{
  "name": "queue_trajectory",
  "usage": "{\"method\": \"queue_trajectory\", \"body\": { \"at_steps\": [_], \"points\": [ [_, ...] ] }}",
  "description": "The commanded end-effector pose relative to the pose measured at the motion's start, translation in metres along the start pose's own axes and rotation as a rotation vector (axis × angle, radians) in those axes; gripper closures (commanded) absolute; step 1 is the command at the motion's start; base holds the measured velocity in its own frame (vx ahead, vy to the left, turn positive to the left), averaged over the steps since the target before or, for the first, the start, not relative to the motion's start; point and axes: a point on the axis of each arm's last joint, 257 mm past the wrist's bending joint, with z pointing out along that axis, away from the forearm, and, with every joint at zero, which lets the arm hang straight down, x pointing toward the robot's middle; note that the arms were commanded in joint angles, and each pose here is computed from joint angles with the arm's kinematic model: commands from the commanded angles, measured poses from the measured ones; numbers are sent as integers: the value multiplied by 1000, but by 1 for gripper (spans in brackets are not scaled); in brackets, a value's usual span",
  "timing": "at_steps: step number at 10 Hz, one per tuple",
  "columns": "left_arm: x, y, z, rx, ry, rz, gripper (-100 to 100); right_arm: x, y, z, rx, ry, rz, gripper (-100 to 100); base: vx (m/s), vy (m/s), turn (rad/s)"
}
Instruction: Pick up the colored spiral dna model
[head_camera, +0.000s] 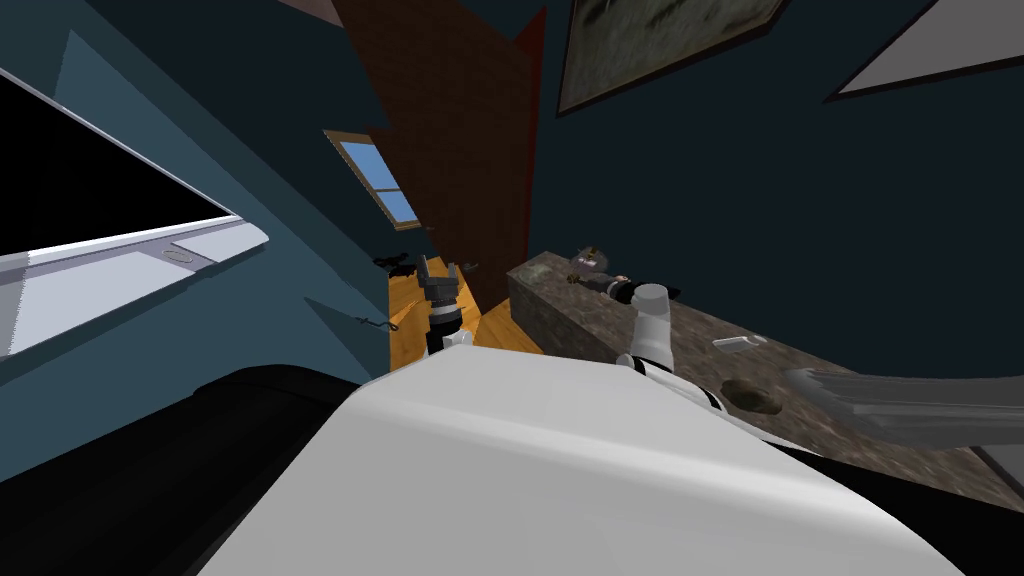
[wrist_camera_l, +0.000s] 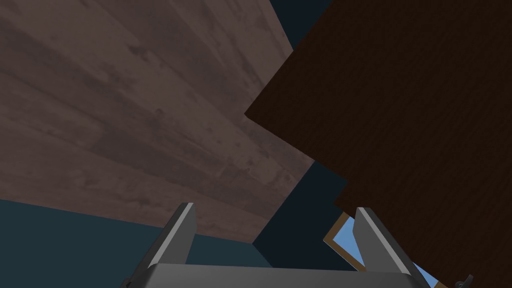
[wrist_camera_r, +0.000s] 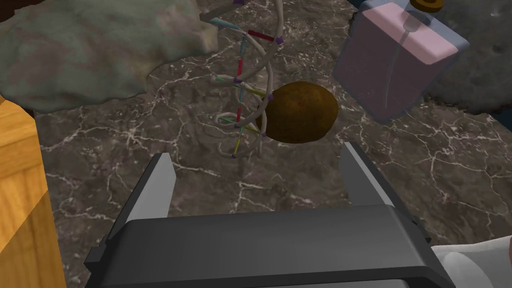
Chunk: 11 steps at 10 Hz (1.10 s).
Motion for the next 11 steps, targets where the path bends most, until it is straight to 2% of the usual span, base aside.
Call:
{"method": "queue_trajectory", "body": {
  "at_steps": [1,4,5,6,7,8,11],
  "points": [
    [0,0,0,0,0,0,0,6,-9,3,50,10,49,-100,84,-49,37],
    [0,0,0,0,0,0,0,19,-26,9,124,32,114,-100,113,-32,54],
    [0,0,0,0,0,0,0,16,-21,7,104,28,99,-100,62,-16,23],
    [0,0,0,0,0,0,0,16,-22,7,109,28,102,0,11,-3,-2],
    [0,0,0,0,0,0,0,9,-14,2,119,12,91,-100,57,59,-134],
    [0,0,0,0,0,0,0,5,-4,-3,122,5,92,-100,154,134,-224],
    [0,0,0,0,0,0,0,-3,0,-10,147,-8,74,-100,87,110,-93]
  ]
}}
